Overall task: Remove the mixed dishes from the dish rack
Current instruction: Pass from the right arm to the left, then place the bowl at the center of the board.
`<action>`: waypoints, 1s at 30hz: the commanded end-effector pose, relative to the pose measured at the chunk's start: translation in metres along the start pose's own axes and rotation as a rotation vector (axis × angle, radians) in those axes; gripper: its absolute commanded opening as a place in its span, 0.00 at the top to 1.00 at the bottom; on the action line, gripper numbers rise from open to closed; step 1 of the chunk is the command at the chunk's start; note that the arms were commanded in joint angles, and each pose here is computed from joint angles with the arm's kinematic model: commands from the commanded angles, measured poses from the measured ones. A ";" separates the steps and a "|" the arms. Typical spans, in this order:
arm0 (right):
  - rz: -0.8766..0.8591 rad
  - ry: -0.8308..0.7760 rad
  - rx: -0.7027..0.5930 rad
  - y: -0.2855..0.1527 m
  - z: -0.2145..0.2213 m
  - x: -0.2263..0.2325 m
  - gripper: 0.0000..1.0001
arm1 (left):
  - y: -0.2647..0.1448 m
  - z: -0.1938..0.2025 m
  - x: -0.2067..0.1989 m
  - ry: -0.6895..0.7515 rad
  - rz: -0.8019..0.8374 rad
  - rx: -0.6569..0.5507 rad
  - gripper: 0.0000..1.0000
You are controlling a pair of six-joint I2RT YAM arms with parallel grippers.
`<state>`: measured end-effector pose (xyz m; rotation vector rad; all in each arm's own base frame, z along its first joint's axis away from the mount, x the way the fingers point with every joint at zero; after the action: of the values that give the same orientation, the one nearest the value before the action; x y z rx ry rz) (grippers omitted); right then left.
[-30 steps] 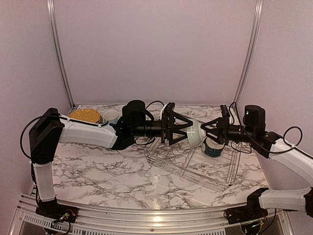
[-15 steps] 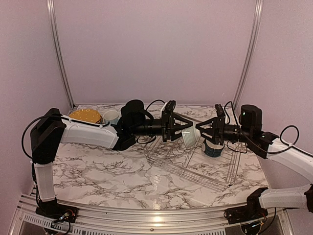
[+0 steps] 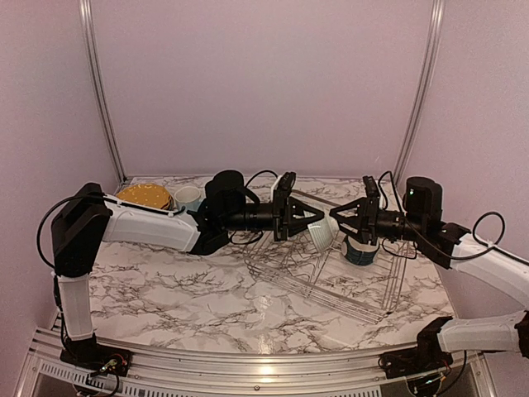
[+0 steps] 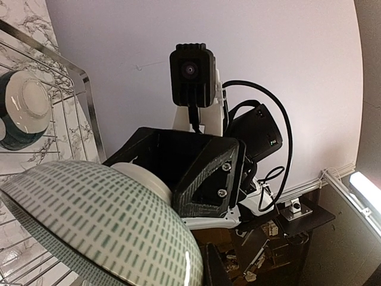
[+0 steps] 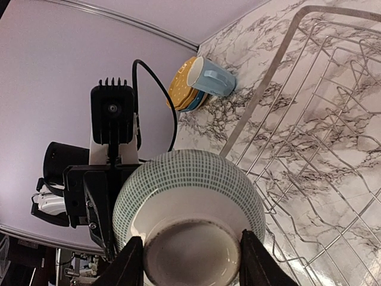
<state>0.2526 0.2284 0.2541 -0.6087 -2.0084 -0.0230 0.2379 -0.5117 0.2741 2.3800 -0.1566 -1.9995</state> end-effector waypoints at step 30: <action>0.158 -0.096 -0.025 -0.008 -0.013 -0.004 0.01 | -0.161 -0.052 0.014 0.506 -0.977 -0.263 1.00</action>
<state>0.2575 0.2162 0.2467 -0.7724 -2.0185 0.0738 0.2800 -0.4038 0.2636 2.8910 0.9684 -1.5059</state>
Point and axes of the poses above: each gripper's point midway between its finger pads, its own y axis out along the fingers, its own x axis along the line the jaws close on, z = x × y, the point moved 1 cm from there along -y, back along the fingers, and after that the axes turned 6 degrees about -y, right-handed, at the moved point
